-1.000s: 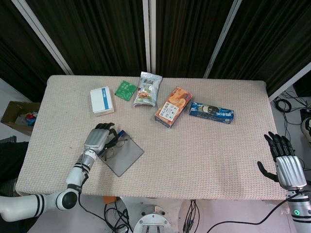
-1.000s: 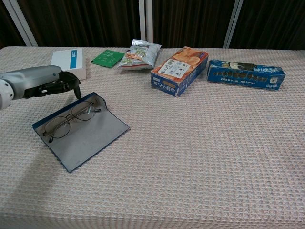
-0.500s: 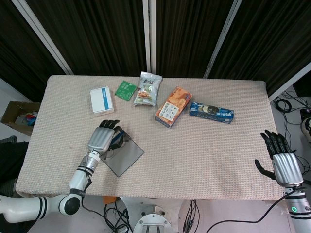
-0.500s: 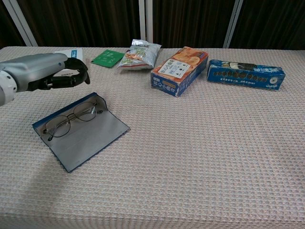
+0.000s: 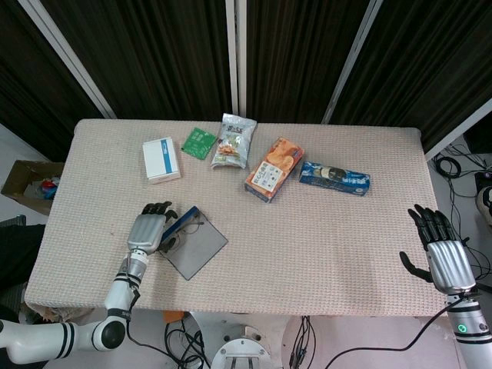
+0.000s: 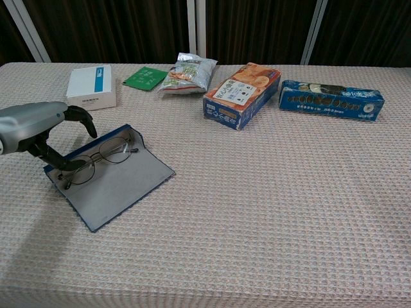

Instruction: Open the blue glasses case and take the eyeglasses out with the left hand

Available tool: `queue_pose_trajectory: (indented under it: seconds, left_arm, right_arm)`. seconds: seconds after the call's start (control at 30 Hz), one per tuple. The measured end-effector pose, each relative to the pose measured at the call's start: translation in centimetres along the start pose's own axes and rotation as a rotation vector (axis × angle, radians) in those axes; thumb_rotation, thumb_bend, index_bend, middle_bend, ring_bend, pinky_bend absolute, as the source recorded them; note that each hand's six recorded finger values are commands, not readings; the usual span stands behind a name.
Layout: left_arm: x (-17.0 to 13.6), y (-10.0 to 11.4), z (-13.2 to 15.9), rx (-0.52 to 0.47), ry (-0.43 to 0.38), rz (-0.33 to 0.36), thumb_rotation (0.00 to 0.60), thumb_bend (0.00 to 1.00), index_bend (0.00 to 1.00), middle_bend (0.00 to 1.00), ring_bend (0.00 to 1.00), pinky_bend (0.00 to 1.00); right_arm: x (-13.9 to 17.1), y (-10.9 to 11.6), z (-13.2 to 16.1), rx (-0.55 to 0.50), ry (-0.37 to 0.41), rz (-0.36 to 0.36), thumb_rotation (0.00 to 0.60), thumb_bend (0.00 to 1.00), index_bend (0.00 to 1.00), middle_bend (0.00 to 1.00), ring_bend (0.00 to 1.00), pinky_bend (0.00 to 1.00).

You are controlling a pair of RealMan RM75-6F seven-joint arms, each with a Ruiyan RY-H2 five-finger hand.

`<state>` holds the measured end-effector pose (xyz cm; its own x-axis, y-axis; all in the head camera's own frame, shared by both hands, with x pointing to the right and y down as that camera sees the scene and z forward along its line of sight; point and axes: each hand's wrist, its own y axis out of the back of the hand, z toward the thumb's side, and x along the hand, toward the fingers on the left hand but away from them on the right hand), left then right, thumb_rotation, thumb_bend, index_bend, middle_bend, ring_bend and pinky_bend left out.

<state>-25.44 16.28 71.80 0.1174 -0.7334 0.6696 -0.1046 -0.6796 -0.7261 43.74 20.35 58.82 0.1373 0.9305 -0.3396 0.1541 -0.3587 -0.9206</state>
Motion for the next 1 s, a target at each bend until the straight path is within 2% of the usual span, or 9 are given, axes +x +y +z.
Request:
queue_pose_trajectory:
  seconds: [0.2,0.67,0.83,1.0]
  left_arm:
    - [0.7,0.4,-0.5,-0.01,0.024,0.014,0.6,0.28,0.33,0.1,0.09,0.11]
    - [3.6,3.1,-2.5,0.071,0.082,0.07,0.6,0.28,0.34,0.1,0.09,0.11]
    - [4.8,3.3,-1.7,0.072,0.056,0.042,0.6,0.28,0.34,0.1,0.09,0.11]
    - [4.5,3.4,-0.4,0.067,0.013,0.008,0.6,0.29,0.36,0.1,0.09,0.11]
  right_arm:
    - [0.3,0.0,-0.3,0.0,-0.01,-0.002,0.6,0.28,0.0,0.05,0.0,0.0]
    - [0.9,0.1,-0.8,-0.003,-0.03,-0.012,0.6,0.28,0.0,0.05,0.0,0.0]
    - [1.2,0.2,-1.0,-0.006,-0.035,-0.017,0.6,0.28,0.0,0.05,0.0,0.0]
    - [1.2,0.1,-1.1,-0.009,-0.04,-0.014,0.6,0.28,0.0,0.05,0.0,0.0]
